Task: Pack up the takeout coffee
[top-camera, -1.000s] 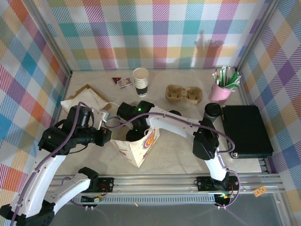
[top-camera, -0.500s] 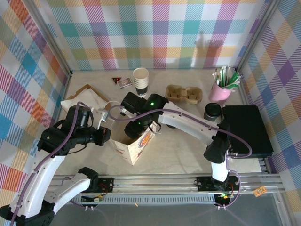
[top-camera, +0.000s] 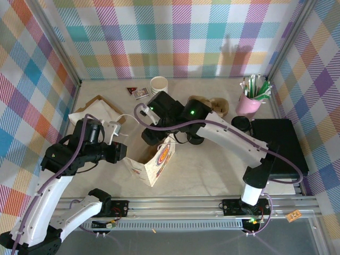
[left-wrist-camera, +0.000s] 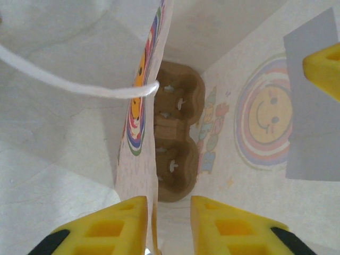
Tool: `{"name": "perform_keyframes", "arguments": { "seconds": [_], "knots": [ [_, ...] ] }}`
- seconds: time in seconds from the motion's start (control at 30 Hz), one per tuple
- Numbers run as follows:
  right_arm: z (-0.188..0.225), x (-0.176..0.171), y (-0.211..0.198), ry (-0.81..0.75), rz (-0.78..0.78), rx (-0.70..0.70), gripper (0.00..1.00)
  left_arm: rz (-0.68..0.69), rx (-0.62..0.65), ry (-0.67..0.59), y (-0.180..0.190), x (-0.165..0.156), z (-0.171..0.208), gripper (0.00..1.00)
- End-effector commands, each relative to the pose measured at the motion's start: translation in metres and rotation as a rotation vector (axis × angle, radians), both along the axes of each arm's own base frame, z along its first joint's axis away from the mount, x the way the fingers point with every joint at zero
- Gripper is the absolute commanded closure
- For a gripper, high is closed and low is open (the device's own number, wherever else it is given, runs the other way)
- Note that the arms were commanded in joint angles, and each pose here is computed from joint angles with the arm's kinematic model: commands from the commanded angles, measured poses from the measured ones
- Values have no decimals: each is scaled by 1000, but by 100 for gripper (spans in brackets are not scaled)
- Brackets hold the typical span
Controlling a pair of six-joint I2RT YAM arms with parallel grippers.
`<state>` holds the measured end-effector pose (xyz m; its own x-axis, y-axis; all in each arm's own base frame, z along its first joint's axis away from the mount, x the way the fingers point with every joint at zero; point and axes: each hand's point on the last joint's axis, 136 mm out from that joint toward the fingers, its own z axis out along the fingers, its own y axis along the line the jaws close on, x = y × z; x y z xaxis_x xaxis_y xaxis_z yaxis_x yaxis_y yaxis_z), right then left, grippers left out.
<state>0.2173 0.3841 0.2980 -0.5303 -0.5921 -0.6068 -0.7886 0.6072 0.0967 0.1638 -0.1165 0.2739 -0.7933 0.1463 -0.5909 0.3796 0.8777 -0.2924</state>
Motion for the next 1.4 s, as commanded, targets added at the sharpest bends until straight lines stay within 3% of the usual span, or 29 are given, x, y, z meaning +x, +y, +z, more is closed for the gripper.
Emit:
{"name": "perform_keyframes", "arguments": {
  "seconds": [0.0, 0.13, 0.43, 0.67, 0.8, 1.07, 1.37],
  "knots": [
    [33, 2, 1, -52, -3, 102, 24, 2, -24, -63, -2, 4, 25, 63],
    [64, 5, -1, -128, -5, 198, 24, -4, -24, -124, 0, 7, 54, 55],
    [121, 14, -16, -287, -41, 325, 24, -19, -8, -222, 1, 16, 106, 55],
    [134, 22, -42, -363, -124, 321, 24, -35, -36, -238, -13, 36, 125, 55],
    [130, 23, -59, -369, -181, 317, 24, -61, -26, -192, -25, 51, 112, 55],
    [120, 30, -81, -376, -258, 299, 24, -62, 149, -2, -20, 70, 44, 56],
    [110, 34, -89, -361, -265, 279, 24, -59, 173, 138, -23, 68, 3, 62]
  ]
}}
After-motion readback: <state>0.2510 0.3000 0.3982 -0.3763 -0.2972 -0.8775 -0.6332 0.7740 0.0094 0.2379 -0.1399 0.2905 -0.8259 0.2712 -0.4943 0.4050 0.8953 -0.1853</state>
